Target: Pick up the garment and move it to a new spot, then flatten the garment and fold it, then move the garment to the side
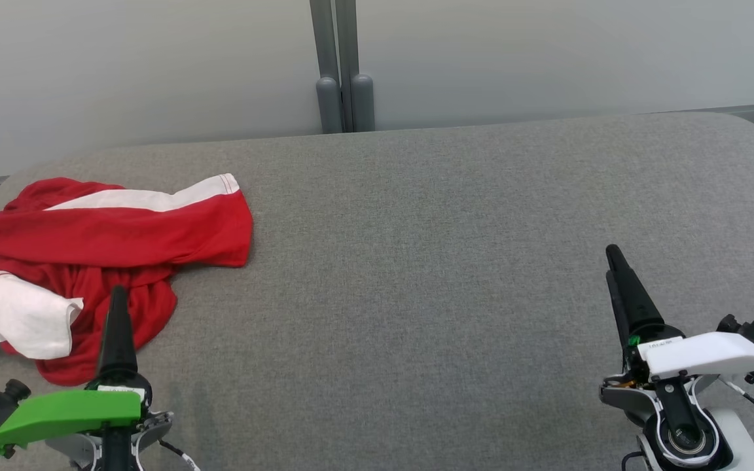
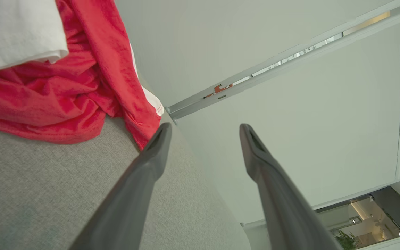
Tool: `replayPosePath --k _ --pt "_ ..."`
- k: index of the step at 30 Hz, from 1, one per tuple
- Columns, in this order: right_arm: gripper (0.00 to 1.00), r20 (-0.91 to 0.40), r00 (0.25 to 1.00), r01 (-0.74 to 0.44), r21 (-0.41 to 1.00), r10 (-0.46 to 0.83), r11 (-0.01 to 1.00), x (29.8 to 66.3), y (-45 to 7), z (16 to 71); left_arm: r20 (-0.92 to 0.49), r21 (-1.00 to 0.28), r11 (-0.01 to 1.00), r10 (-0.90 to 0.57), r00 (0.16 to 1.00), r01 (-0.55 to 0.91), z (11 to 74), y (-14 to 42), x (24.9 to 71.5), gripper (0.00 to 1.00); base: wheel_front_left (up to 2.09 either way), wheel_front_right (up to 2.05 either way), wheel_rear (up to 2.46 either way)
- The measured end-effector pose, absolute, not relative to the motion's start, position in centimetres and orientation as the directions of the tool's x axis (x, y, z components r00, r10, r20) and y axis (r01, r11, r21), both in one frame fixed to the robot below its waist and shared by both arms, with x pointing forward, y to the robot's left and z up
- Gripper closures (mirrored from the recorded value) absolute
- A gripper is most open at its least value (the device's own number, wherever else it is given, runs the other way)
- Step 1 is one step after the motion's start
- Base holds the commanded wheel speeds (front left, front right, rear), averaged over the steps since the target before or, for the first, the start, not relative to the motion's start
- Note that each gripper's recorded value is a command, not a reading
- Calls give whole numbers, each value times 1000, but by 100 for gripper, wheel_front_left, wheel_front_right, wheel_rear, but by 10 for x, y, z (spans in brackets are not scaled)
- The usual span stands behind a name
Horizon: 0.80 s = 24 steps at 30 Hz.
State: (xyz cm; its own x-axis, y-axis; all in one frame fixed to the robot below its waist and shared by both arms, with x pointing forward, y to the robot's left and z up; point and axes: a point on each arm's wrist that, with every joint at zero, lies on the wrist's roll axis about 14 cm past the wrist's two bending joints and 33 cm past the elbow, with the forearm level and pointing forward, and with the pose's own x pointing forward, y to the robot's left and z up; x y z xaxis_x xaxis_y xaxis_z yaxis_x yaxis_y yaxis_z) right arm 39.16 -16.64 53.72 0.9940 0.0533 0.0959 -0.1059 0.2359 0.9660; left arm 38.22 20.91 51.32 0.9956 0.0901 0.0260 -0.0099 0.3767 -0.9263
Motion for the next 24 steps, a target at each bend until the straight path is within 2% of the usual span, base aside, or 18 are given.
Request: replayPosePath --k 9,19,24 --pt "0 116 987 -154 885 113 438 392 -153 543 30 -861 508 92 995 -21 515 207 383 0 0 0 0" --pt "0 133 983 -183 776 127 603 392 -150 545 44 -655 756 57 997 -14 522 193 383 0 0 0 0" --pt "0 142 980 -201 696 142 689 392 -149 547 47 -581 814 51 998 -14 522 188 383 0 0 0 0"
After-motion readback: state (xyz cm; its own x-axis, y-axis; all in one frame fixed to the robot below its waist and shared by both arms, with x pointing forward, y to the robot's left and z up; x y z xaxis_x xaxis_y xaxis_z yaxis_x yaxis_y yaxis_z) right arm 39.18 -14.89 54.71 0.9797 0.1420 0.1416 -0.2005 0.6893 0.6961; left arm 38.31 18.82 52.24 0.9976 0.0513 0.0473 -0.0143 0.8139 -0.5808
